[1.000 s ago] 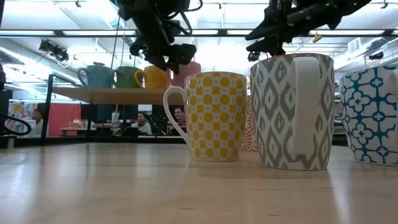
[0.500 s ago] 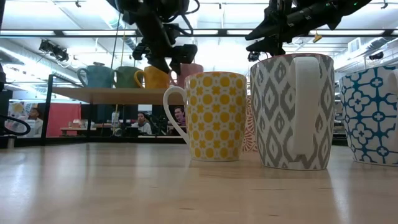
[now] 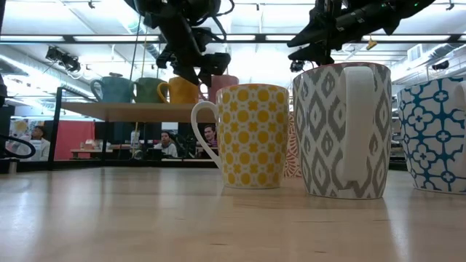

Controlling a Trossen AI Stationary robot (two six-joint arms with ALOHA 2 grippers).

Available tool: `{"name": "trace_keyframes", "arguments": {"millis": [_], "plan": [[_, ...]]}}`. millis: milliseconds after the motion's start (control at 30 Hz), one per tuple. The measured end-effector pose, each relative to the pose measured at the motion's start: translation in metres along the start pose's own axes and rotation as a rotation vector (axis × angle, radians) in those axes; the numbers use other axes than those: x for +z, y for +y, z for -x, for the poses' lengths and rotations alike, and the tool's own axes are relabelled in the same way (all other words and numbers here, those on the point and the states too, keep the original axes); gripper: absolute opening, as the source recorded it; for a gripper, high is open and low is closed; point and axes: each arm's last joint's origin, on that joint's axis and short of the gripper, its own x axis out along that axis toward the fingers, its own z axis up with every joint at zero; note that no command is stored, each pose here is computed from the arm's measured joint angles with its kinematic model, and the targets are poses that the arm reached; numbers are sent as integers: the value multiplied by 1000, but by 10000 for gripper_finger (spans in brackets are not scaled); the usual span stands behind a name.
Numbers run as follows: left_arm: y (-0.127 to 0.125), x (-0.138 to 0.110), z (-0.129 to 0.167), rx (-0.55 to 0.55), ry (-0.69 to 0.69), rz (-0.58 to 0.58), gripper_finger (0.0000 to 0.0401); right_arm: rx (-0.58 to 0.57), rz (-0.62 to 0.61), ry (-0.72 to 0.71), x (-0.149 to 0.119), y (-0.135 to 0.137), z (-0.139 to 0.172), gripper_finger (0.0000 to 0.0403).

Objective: Place coffee mugs
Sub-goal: Put the pink mug on the shelf, then put the yellow patterned mug on the shelf

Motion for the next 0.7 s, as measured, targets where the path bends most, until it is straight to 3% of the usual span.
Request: {"name": "trace_keyframes", "arguments": {"millis": [267, 400, 533, 700], "plan": [[0, 9, 29, -56, -51, -2, 167, -51, 0, -18, 1, -1, 0, 156], [-3, 11, 49, -110, -76, -66, 167, -74, 1, -25, 1, -2, 0, 156], [-11, 9, 73, -246, -88, -142, 167, -74, 1, -25, 1, -2, 0, 156], [-28, -2, 101, -515, -50, -210, 167, -74, 1, -25, 1, -2, 0, 156]]}}
